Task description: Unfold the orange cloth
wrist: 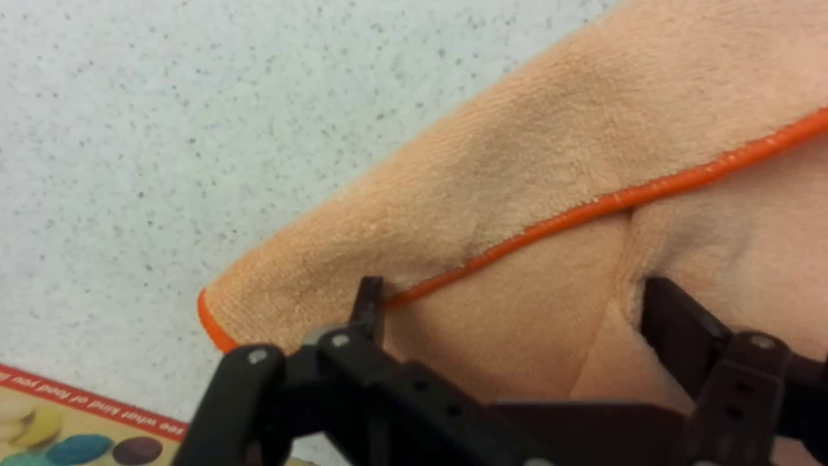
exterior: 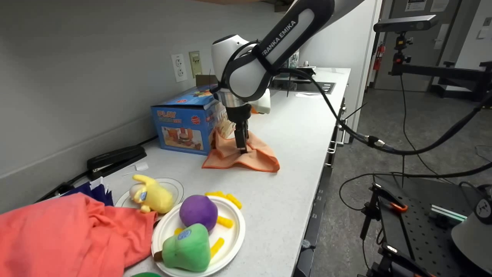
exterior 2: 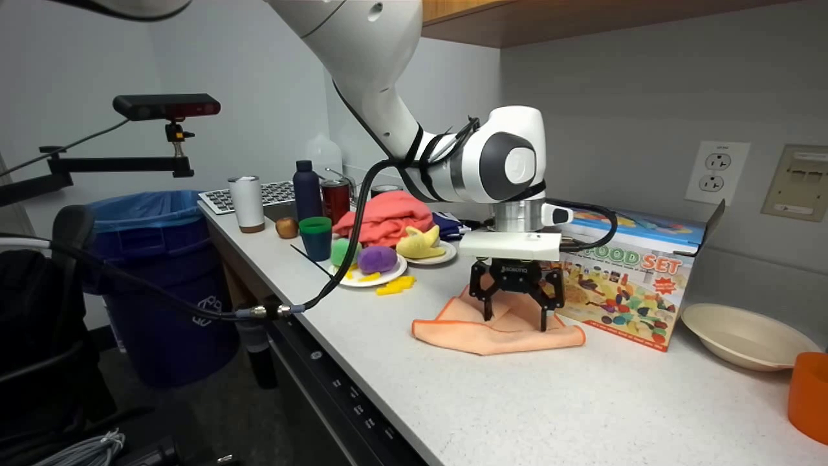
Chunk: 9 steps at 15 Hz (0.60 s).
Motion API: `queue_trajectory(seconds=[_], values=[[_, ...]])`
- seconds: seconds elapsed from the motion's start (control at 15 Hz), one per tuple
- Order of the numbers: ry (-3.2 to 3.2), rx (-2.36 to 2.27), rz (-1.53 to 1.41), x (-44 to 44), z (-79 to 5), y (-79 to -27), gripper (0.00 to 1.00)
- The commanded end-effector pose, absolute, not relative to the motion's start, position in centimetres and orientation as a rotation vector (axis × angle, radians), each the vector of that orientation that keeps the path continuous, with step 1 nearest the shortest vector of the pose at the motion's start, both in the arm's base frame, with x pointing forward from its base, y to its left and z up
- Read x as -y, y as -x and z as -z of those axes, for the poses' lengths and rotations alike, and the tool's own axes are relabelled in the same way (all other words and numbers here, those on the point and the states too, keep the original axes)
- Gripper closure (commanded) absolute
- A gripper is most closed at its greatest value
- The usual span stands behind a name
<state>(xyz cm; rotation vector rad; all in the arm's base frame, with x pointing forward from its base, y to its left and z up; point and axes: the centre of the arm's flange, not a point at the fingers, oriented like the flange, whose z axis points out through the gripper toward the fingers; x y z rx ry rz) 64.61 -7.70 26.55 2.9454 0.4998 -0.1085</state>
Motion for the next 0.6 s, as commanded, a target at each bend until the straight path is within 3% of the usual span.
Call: queue_trajectory(seconds=[0.0,0.53], values=[[-2.957,-0.513,0.106,7.9,-26.1,-63.6,0.00],[-2.990,-0.758,0.218,5.2,-27.3,-57.2,0.00]])
